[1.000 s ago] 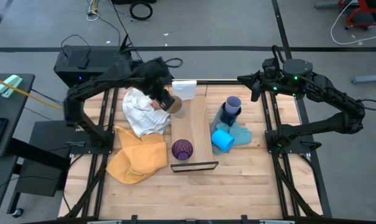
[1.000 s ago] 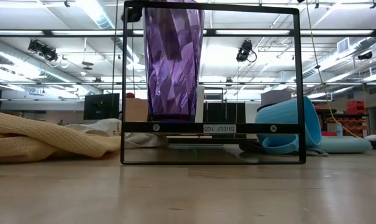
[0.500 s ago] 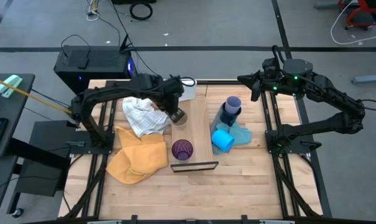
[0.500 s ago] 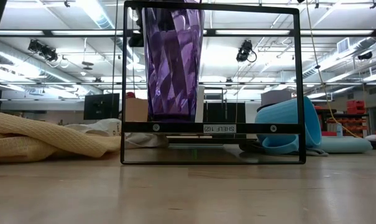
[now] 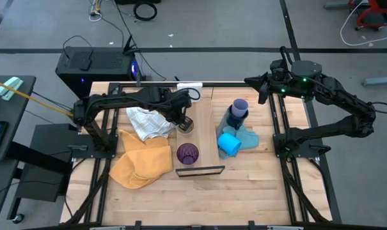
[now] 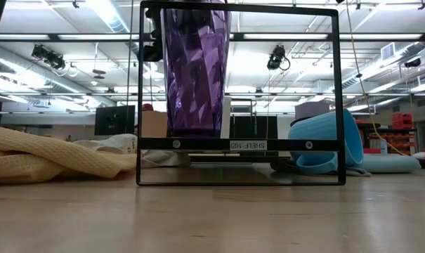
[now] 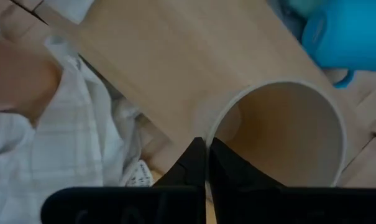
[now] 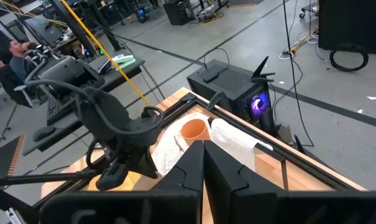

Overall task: Stack small to large cups/mugs on shelf
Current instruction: Put the brown cup on the shelf

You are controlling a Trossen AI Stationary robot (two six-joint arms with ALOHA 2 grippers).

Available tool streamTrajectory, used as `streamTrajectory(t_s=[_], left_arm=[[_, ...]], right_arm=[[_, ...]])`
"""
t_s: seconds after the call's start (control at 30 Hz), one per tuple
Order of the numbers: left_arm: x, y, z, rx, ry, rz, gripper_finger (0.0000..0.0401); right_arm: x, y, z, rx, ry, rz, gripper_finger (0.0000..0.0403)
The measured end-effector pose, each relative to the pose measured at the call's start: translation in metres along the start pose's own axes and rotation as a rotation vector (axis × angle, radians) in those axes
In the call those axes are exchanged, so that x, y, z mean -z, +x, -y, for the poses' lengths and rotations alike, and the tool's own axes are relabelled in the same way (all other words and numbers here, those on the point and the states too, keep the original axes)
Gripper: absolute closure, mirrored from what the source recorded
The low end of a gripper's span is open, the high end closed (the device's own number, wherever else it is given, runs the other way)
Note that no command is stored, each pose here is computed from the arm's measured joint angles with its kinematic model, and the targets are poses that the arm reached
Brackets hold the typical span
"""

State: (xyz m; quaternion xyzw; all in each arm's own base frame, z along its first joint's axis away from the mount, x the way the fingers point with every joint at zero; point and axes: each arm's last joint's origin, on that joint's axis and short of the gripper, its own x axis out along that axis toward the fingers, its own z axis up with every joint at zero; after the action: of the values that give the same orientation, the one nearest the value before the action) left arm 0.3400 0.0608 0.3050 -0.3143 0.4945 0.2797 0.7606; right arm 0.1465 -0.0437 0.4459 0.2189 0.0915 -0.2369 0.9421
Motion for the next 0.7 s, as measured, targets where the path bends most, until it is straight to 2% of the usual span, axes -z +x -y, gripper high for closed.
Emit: streamTrajectory(t_s=[0.33,0.7], left_arm=[[0.008,0.001,0.009,-0.011,-0.117,0.016,0.0391],[0.018,0.000,0.020,-0.003,-0.160,0.008,0.0391]], right_arm=[[0.000,0.000,0.000,0.001,-0.002,0.000,0.0388],[0.000,0.000,0.000,0.001,-0.025,0.000,0.0388]])
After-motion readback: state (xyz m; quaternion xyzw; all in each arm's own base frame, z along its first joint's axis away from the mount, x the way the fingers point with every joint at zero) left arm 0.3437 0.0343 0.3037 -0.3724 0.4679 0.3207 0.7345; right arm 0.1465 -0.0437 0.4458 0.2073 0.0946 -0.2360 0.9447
